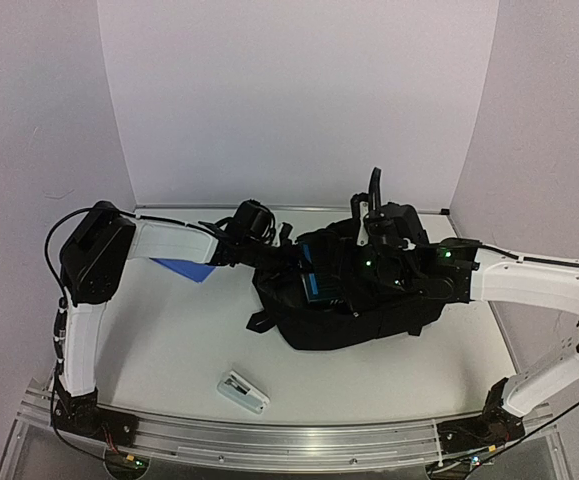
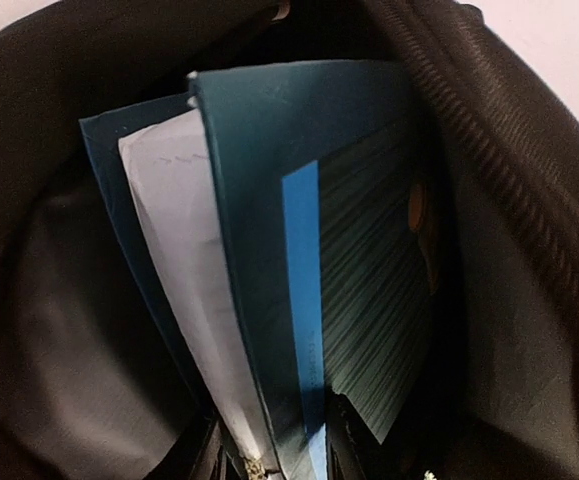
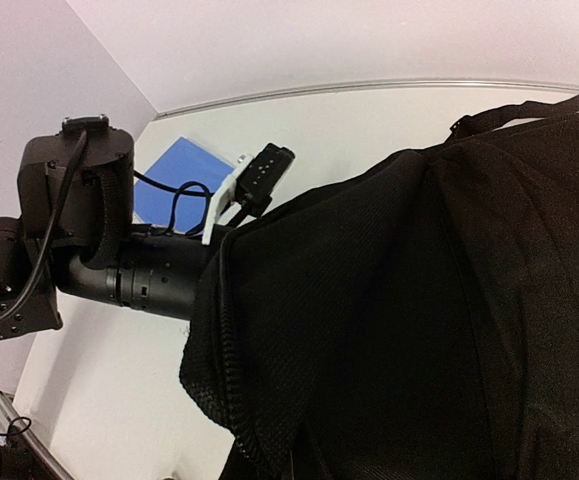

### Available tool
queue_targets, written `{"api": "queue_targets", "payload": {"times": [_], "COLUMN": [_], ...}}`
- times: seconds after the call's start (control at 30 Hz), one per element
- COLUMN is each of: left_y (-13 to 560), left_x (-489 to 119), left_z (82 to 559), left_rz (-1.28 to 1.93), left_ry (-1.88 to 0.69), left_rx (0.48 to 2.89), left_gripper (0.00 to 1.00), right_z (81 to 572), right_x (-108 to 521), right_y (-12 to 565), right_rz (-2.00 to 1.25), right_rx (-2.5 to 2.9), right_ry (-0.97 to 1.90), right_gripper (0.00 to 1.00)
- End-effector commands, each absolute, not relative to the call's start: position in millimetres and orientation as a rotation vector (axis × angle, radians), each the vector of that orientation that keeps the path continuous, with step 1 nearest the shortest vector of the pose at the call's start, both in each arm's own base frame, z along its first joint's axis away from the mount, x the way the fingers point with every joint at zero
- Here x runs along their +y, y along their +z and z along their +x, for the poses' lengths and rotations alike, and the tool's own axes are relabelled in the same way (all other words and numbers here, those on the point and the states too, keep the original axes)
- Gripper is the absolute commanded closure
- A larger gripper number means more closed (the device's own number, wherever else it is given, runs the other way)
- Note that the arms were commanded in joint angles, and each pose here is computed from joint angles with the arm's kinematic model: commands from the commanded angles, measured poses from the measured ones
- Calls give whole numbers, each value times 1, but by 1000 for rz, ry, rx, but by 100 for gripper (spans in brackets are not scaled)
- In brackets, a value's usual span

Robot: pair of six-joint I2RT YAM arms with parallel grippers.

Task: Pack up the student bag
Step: Place the book in the student bag, then pick up the files from the center of the board.

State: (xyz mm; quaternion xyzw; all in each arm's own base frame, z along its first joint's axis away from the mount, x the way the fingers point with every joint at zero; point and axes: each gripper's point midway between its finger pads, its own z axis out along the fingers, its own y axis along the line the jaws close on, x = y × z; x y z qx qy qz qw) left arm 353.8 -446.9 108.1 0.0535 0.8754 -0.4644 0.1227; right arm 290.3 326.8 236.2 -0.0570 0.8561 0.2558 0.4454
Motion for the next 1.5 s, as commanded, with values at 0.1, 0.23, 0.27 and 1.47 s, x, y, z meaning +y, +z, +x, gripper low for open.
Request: {"api": "queue_targets", "payload": {"times": [0.1, 0.23, 0.27, 1.47], "left_y": [146, 149, 149, 158], "left_x": [-495, -512, -513, -101], "left_z": [368, 364, 364, 418], "left_rz": [247, 278, 278, -541], "left_ry": [-1510, -1559, -1560, -942], "left_rx": [2359, 2328, 2325, 2281], "left_gripper": [67, 67, 67, 10], "right_z": [294, 295, 295, 262], "right_x": [332, 329, 328, 320], "right_y": [265, 264, 264, 214], "right_rz": [-87, -68, -67, -105], "right_rx": [2026, 2023, 2021, 2107], "right_ry": [714, 701, 698, 837], "right_gripper": [100, 100, 100, 60]}}
